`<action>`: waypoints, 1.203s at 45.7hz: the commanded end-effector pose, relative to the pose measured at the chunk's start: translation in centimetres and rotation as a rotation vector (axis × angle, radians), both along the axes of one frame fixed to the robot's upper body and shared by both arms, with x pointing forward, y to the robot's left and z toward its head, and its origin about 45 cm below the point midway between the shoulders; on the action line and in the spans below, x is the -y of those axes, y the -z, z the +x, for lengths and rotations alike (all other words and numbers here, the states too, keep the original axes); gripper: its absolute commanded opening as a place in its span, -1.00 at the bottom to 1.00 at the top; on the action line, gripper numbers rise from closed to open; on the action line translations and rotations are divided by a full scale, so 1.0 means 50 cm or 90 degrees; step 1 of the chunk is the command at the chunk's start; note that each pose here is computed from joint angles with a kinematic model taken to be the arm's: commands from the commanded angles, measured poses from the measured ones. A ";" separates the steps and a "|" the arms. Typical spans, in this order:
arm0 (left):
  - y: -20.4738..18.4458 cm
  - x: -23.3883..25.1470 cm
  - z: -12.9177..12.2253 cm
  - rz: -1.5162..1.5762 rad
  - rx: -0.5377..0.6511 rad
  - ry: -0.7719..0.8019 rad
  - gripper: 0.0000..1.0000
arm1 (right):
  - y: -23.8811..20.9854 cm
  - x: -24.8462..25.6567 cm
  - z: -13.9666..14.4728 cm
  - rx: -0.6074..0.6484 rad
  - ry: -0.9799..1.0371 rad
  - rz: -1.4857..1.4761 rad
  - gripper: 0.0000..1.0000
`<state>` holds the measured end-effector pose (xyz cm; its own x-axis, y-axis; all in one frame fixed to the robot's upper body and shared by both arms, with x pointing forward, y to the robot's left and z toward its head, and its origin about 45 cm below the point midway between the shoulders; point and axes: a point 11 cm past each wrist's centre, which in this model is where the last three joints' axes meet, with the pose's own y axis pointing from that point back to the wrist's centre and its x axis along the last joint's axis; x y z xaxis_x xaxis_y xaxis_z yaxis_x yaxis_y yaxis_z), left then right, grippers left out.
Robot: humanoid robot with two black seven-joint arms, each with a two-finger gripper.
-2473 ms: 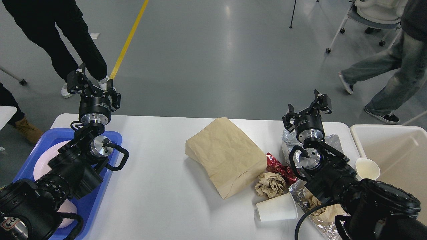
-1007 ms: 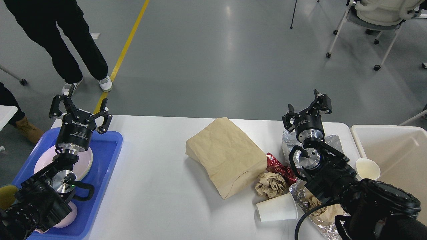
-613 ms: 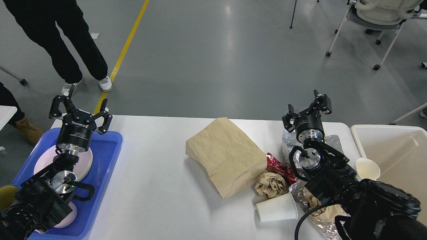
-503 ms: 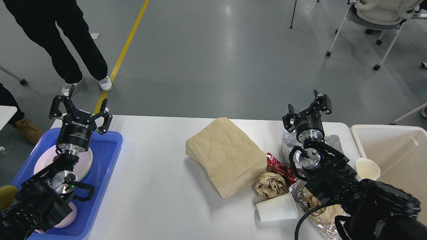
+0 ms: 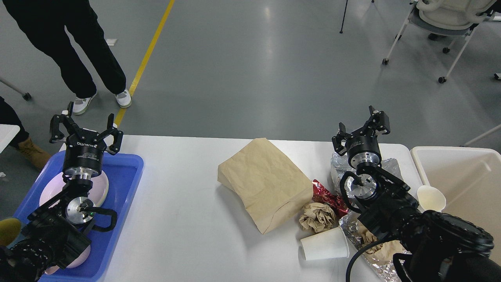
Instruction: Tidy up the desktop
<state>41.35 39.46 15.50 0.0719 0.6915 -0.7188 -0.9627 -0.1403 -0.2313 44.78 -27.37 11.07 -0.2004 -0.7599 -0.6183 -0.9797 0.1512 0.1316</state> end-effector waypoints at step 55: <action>0.007 0.017 0.004 -0.020 0.003 -0.052 0.94 | -0.314 -0.086 0.166 0.177 -0.158 -0.215 1.00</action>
<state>41.54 38.63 15.14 0.0197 0.6728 -0.7396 -0.9468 -0.2250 -0.2299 52.51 -24.11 25.24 0.0646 -0.8667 -0.4947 -0.9907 0.0038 -0.1362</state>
